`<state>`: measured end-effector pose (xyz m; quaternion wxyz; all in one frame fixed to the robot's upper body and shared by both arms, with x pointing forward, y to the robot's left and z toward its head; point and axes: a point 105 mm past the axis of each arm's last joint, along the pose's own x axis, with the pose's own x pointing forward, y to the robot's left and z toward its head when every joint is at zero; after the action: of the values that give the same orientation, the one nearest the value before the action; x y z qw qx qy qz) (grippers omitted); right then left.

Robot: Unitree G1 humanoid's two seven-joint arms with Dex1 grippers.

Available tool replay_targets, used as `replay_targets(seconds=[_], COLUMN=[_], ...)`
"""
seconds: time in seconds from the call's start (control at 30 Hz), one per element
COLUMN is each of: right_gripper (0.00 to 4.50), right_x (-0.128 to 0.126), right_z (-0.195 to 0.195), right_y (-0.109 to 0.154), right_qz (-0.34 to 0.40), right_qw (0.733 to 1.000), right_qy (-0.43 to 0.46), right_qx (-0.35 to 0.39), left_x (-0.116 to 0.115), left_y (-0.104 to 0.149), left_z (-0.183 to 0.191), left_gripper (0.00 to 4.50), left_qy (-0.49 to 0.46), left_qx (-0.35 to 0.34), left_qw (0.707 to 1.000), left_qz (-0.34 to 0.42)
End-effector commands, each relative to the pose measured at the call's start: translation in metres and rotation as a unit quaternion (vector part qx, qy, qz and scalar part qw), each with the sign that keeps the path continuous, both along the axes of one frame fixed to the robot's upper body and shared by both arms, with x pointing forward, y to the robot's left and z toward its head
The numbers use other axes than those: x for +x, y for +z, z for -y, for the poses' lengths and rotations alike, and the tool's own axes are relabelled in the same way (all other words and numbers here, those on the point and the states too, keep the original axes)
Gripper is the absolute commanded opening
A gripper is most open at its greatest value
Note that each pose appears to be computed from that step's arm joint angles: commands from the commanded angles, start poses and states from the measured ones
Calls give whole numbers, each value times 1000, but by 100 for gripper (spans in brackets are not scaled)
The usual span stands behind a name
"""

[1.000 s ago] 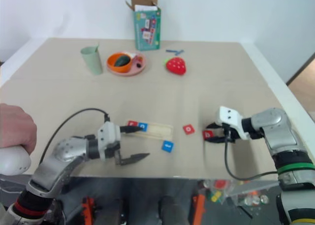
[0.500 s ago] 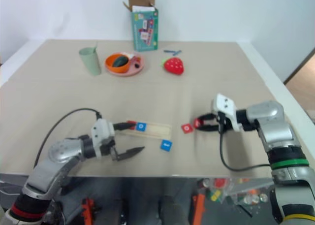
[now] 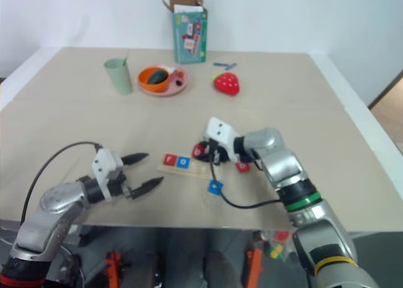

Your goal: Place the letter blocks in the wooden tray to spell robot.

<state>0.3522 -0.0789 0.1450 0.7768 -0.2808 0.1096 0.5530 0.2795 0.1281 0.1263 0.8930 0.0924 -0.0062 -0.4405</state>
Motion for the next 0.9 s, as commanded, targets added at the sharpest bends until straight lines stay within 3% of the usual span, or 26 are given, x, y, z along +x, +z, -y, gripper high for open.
replay_targets(seconds=[0.03,0.9], right_gripper=[118,118], right_x=[-4,-14], right_z=[-2,-15], right_y=[8,-9], right_qz=[1,-30], right_qw=[1000,999], right_qy=[15,19], right_qx=[-8,-20], left_x=[-2,-5], left_y=[8,15], left_z=[-1,11], left_gripper=[450,450], left_qy=[6,-18], left_qx=[0,-21], left_qw=[1000,999], left_qz=[22,20])
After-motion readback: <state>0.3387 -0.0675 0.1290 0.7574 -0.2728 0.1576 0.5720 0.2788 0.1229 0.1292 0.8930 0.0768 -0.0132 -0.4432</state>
